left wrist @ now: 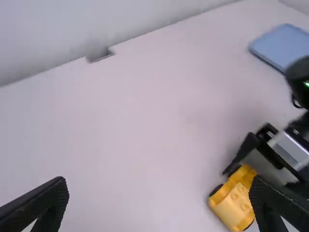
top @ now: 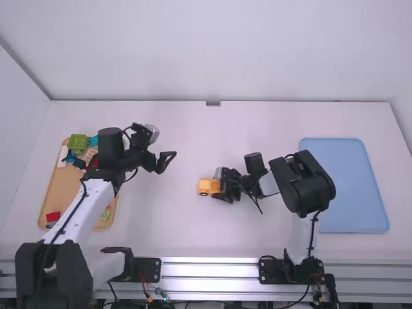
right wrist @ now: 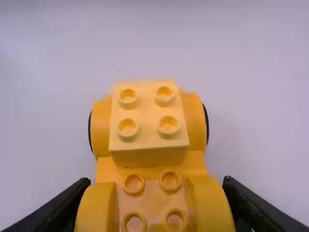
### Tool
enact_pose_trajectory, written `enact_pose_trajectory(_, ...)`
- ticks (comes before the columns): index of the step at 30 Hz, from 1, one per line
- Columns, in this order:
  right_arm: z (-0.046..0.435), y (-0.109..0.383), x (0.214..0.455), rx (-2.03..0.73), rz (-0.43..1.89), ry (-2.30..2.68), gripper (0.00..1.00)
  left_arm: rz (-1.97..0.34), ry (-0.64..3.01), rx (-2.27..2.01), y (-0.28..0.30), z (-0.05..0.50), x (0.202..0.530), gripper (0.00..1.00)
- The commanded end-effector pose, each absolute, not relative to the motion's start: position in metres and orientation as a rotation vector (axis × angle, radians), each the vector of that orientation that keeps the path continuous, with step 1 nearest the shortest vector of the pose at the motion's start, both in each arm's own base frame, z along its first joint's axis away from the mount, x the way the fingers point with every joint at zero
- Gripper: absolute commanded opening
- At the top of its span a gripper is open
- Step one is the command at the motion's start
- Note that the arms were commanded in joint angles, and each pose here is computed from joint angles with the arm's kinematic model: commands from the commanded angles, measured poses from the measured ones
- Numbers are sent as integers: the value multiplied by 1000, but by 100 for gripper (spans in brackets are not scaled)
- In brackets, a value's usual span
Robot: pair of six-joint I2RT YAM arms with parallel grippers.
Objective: Assemble lego blocks to make yellow taxi
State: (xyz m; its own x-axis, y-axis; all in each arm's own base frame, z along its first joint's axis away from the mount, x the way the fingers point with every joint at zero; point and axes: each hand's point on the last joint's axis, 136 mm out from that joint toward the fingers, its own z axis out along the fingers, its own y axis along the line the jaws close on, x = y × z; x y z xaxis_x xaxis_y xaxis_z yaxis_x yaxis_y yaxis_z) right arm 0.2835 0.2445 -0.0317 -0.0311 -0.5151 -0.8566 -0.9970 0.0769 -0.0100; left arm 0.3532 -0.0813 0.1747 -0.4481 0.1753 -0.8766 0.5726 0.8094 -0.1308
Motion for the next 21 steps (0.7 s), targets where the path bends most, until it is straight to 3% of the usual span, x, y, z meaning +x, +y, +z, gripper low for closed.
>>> enact_pose_trajectory(1, -39, 233, 295, -1555, 669, 1735, 89, -443, 2100, 226, -45, 183, 358, 99)
enact_pose_trajectory(2, -37, 230, 297, -1562, 629, 1761, 97, -421, 2126, 134, -34, 182, 356, 99)
enact_pose_trajectory(3, -37, 230, 297, -1564, 618, 1768, 99, -414, 2133, 108, -31, 181, 356, 99)
enact_pose_trajectory(7, -22, 218, 301, -1566, 478, 1858, 98, -247, 2246, -244, 18, 165, 335, 99)
enact_pose_trajectory(12, 4, 209, 309, -1516, 365, 1901, 98, 67, 2326, -767, 90, 144, 282, 99)
enact_pose_trajectory(21, 37, 211, 315, -1489, 325, 1826, 98, 205, 2436, -1177, 160, 98, 231, 99)
